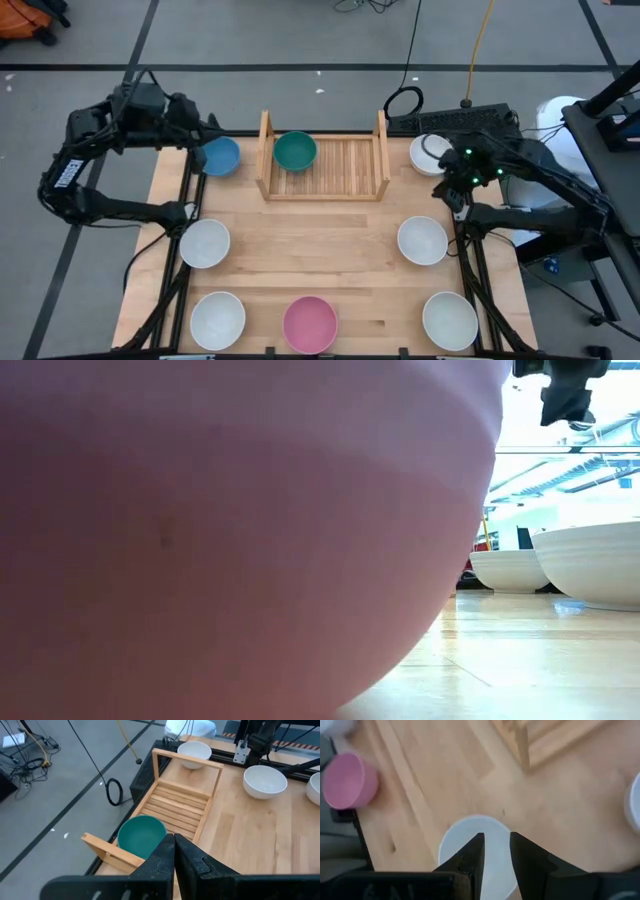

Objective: Place and stack bowls onto a shelf
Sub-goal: Put the middle right white bowl on the shelf

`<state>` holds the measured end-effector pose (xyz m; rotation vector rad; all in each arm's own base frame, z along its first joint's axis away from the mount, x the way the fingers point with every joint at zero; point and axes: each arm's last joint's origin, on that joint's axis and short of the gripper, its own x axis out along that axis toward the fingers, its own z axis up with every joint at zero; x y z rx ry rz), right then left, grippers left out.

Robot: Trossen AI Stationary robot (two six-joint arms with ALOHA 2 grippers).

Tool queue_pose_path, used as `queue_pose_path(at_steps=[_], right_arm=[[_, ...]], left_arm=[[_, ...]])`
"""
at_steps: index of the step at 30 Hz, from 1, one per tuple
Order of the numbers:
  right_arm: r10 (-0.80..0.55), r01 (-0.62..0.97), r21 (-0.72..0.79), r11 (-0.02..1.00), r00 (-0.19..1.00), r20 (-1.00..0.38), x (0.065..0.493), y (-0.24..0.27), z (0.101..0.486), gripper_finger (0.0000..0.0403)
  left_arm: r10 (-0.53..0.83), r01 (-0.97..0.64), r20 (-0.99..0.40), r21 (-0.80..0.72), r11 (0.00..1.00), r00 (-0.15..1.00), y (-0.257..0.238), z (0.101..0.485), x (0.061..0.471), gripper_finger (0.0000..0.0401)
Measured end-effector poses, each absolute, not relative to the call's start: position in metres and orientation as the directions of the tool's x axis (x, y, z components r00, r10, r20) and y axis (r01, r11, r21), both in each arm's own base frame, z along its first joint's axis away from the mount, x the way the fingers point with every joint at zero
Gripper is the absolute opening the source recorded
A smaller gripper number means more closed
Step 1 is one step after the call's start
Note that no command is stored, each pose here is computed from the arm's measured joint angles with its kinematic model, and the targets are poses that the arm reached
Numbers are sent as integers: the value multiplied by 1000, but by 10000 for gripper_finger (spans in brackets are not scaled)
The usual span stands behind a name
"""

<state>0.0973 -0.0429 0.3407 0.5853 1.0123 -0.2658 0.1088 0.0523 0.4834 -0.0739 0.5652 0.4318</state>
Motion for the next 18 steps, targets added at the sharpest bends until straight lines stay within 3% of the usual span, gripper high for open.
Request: queue_pose_path(at_steps=[18], right_arm=[[292,430,332,839,158,-943,135,-62,287,84]], left_arm=[[366,-409,-570,56,911,736,49,480,102,8]])
